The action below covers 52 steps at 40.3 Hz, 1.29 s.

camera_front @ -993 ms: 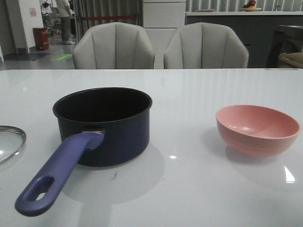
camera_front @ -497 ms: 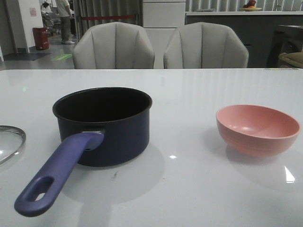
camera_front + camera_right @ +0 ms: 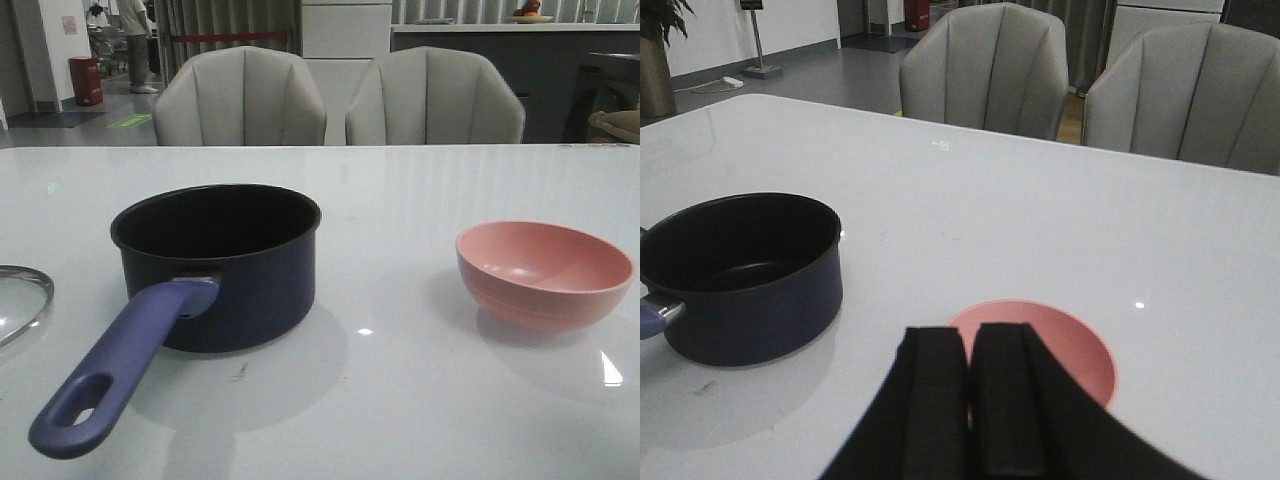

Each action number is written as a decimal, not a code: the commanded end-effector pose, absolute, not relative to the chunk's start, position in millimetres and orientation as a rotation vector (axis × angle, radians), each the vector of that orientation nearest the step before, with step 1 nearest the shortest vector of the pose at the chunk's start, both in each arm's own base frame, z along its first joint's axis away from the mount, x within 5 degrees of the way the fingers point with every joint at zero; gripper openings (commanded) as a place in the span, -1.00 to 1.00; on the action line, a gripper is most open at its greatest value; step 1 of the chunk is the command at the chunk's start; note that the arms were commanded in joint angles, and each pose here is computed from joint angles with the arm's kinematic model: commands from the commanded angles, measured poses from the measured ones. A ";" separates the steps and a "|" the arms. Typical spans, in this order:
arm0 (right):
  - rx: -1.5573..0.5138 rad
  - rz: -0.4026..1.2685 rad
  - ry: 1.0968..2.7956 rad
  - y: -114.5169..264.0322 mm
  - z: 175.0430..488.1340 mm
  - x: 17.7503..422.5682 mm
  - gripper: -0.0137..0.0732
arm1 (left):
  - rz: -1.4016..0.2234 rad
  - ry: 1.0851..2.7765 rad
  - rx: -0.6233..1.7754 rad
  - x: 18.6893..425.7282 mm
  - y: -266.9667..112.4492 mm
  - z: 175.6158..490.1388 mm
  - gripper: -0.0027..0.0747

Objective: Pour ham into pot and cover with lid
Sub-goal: 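Move the left gripper down to the lid knob on the table, then grasp the lid knob with the left gripper and lift the lid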

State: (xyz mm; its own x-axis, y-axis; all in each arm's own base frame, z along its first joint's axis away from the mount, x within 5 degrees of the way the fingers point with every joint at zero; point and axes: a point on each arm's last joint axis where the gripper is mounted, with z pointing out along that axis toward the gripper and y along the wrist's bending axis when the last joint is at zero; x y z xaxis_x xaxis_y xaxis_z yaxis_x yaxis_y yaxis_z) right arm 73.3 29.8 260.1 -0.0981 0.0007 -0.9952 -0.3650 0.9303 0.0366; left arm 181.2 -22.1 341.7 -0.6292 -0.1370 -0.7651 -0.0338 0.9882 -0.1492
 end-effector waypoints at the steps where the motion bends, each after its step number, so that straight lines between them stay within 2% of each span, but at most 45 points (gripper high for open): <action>1: -0.249 0.299 1.565 27.5 274.8 74.6 -0.34 | -0.169 2.241 -0.187 203.8 -19.6 355.5 0.61; 11: -0.249 0.299 1.565 27.5 274.8 74.6 -0.34 | -0.096 2.506 -0.267 265.5 -10.1 329.4 0.61; 18: -0.249 0.299 1.565 27.5 274.8 74.6 -0.34 | -0.109 2.691 -0.281 301.6 -14.7 296.4 0.61; 24: -0.249 0.299 1.565 27.5 274.8 74.6 -0.34 | -0.056 2.864 -0.289 323.4 -14.5 270.3 0.61; 32: -0.249 0.299 1.565 27.5 274.8 74.6 -0.34 | -0.048 2.902 -0.293 343.9 -15.4 262.9 0.65; 38: -0.249 0.299 1.565 27.5 274.8 74.6 -0.34 | 0.047 2.913 -0.316 351.7 -7.5 257.3 0.65; 52: -0.249 0.299 1.565 27.5 274.8 74.6 -0.34 | -0.072 2.965 -0.368 363.2 1.2 232.6 0.63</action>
State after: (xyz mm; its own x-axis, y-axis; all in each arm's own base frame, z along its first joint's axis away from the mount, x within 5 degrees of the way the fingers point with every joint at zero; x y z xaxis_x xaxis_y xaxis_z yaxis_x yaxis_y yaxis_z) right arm 73.3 29.8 259.3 -0.1000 0.0000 -0.9950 -0.3649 0.9303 0.0367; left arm 360.2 1.8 212.0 -0.9679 -0.2416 -0.0693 -0.2401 0.9703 -0.0296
